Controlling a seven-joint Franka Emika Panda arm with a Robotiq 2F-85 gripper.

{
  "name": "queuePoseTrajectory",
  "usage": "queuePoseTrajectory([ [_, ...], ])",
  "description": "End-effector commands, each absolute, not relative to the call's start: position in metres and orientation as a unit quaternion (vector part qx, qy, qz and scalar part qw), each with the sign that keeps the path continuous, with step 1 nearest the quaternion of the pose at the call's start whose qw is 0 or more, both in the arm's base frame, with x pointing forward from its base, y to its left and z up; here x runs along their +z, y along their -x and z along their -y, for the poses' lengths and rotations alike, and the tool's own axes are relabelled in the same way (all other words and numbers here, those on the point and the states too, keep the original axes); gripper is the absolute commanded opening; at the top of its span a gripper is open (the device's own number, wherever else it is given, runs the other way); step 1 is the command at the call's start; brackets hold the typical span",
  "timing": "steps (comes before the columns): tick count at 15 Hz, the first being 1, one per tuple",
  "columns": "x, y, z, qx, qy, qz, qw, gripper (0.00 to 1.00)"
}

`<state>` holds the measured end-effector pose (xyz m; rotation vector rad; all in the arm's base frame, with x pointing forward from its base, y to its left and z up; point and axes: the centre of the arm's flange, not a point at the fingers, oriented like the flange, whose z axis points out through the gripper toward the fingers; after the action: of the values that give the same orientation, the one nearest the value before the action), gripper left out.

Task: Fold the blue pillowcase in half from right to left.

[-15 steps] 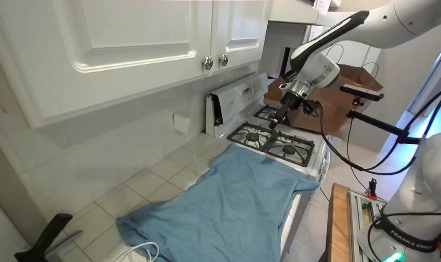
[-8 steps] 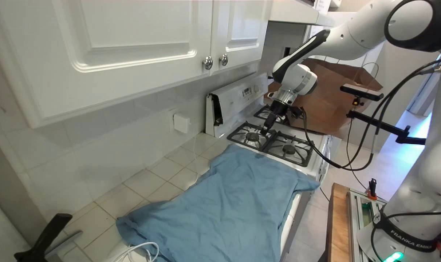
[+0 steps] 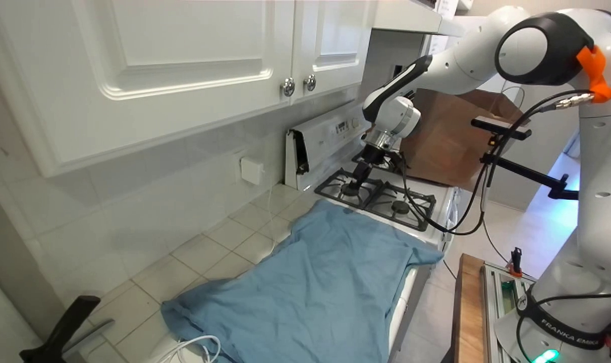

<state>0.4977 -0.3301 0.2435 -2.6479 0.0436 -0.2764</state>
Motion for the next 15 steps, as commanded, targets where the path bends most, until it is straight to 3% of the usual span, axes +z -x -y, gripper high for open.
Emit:
queuePoseTrajectory([
  [1, 0.244, -0.498, 0.331, -0.101, 0.966, -0.017, 0.237, 1.0],
  [7, 0.221, -0.524, 0.336, -0.085, 0.97, 0.002, 0.227, 1.0],
  [15, 0.188, -0.556, 0.328, -0.089, 0.982, -0.003, 0.166, 1.0],
])
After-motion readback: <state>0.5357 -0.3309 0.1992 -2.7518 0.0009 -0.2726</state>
